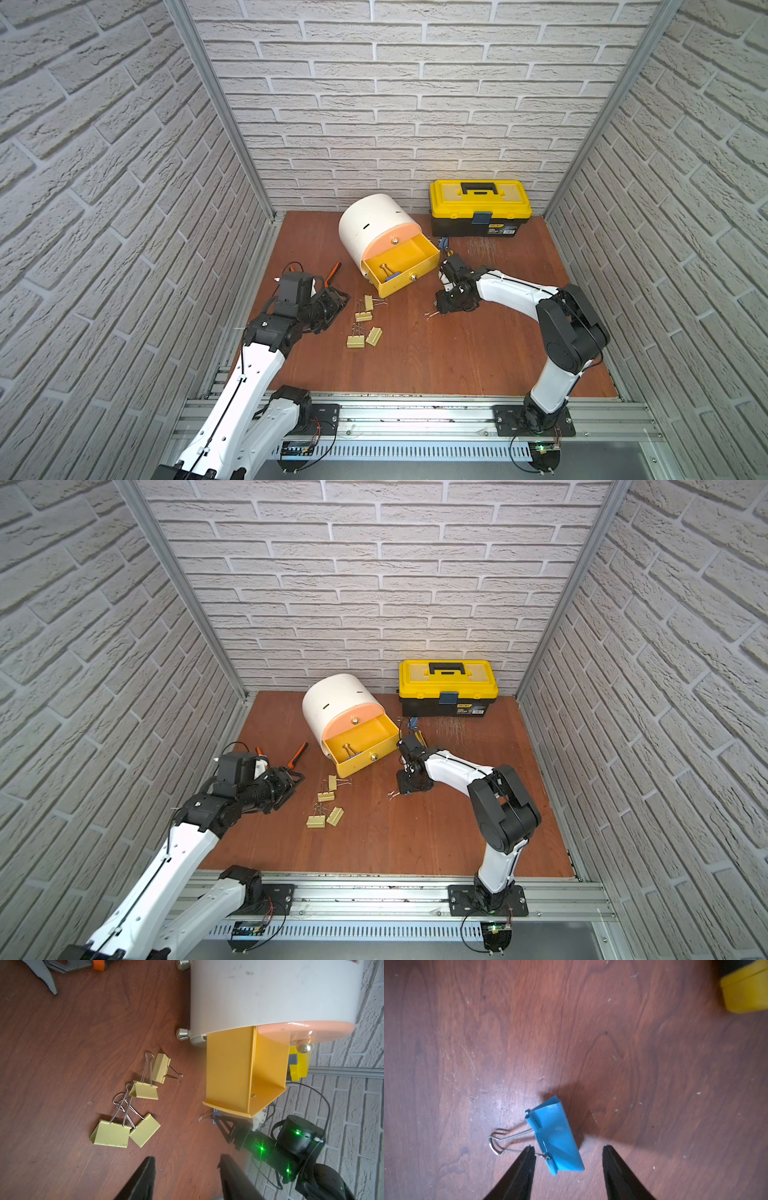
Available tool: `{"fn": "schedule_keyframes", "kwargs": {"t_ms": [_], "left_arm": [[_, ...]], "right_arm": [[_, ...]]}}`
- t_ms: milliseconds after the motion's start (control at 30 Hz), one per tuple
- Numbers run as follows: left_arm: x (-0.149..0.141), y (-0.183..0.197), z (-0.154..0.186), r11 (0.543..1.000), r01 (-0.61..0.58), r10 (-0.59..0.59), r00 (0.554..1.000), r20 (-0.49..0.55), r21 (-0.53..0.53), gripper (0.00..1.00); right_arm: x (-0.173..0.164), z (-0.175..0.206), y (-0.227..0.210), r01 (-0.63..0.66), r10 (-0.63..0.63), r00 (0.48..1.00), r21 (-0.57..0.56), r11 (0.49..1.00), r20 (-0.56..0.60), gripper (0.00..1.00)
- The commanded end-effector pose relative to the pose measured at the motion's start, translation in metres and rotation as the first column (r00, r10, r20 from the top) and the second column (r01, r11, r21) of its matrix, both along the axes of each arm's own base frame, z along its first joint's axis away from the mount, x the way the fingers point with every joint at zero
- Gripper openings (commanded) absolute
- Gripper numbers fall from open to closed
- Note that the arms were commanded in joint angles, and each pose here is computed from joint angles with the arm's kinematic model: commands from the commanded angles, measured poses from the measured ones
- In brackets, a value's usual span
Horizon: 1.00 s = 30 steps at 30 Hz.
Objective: Put the binder clips in the drawer according to color
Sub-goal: Pick up the binder clip at the center of the board.
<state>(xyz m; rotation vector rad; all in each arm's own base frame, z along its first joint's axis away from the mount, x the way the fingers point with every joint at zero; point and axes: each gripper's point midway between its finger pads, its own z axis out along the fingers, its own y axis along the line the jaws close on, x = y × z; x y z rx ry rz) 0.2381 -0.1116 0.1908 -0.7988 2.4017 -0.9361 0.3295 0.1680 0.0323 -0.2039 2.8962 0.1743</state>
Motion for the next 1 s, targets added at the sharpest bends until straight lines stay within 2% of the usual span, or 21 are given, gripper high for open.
{"fn": "schedule_keyframes", "kwargs": {"t_ms": [0,533,967], "left_arm": [[0.004,0.0,0.001,1.0,-0.001,0.001,1.0,0.011,-0.002,0.55],[0.005,0.004,0.007,1.0,-0.021,0.021,1.0,0.02,0.008,0.55],[0.015,0.002,0.018,1.0,-0.023,0.023,0.999,0.047,0.013,0.55]], "right_arm": [[0.011,0.0,0.006,-0.007,0.006,1.0,0.016,1.0,0.023,0.55],[0.009,-0.006,0.008,-0.016,0.015,1.0,0.029,0.999,0.019,0.37],[0.0,0.008,0.002,-0.02,0.018,0.999,0.041,0.999,0.047,0.32]]}}
